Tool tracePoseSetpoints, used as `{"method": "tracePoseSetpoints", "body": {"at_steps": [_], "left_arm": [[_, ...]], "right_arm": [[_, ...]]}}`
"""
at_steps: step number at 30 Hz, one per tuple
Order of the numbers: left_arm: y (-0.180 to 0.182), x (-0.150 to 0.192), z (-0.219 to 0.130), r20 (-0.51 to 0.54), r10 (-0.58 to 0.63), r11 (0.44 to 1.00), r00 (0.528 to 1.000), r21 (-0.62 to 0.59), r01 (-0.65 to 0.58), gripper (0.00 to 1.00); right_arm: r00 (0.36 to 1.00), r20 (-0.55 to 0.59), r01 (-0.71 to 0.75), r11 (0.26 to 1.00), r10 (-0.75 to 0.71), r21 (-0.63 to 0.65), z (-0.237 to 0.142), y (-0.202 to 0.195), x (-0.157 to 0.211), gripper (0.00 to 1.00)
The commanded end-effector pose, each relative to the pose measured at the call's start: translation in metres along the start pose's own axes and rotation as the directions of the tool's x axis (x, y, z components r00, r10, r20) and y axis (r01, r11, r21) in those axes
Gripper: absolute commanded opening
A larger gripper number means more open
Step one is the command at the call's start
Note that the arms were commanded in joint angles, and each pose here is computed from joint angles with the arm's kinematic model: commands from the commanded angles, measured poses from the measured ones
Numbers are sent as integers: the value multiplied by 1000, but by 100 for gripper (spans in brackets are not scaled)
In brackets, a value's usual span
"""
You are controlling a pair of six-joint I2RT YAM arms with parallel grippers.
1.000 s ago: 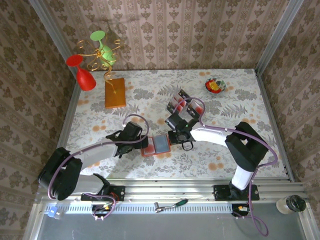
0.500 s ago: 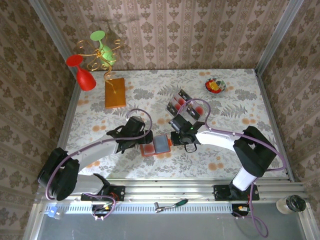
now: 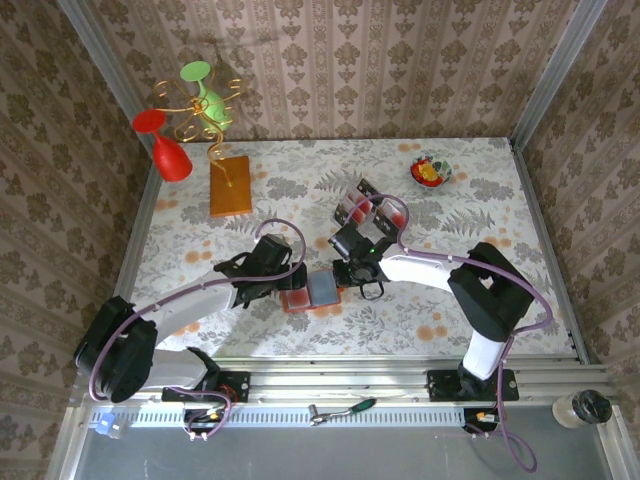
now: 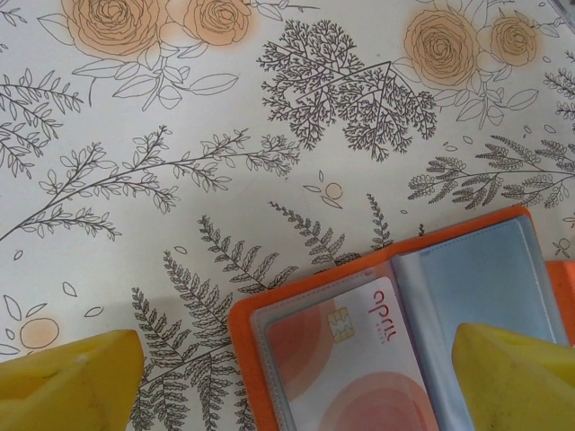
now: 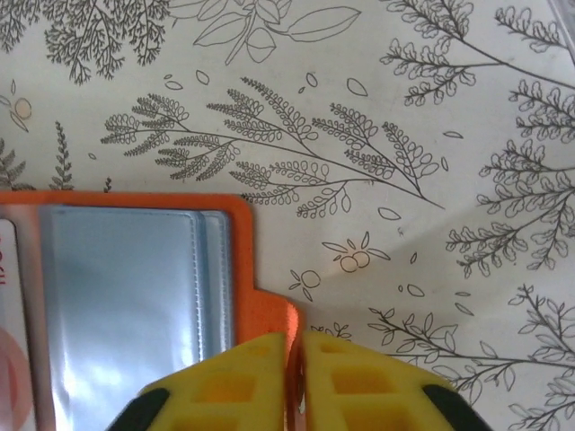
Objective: Put the credit cards into the card holder
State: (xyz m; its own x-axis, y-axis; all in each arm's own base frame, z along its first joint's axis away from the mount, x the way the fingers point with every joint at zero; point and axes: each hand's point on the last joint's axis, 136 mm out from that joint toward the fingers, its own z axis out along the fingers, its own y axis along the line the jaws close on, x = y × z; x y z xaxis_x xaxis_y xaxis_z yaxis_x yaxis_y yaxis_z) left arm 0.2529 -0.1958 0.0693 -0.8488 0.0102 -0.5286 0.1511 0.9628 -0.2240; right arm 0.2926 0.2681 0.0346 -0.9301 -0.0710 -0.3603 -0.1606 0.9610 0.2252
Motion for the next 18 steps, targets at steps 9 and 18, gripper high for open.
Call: {"method": "tracePoseSetpoints", "body": {"at_steps": [9,18], "left_arm": [[-30,-15,-8,32,8,998,999,62,-10,90],[-44,2,3,-4,39,997,999,70,-39,90]], "right_arm": [[997,35,-75,997,74,29,-17,-25,13,0],[994,75,-75,997,77,-28,-37,-14,1,24]]}}
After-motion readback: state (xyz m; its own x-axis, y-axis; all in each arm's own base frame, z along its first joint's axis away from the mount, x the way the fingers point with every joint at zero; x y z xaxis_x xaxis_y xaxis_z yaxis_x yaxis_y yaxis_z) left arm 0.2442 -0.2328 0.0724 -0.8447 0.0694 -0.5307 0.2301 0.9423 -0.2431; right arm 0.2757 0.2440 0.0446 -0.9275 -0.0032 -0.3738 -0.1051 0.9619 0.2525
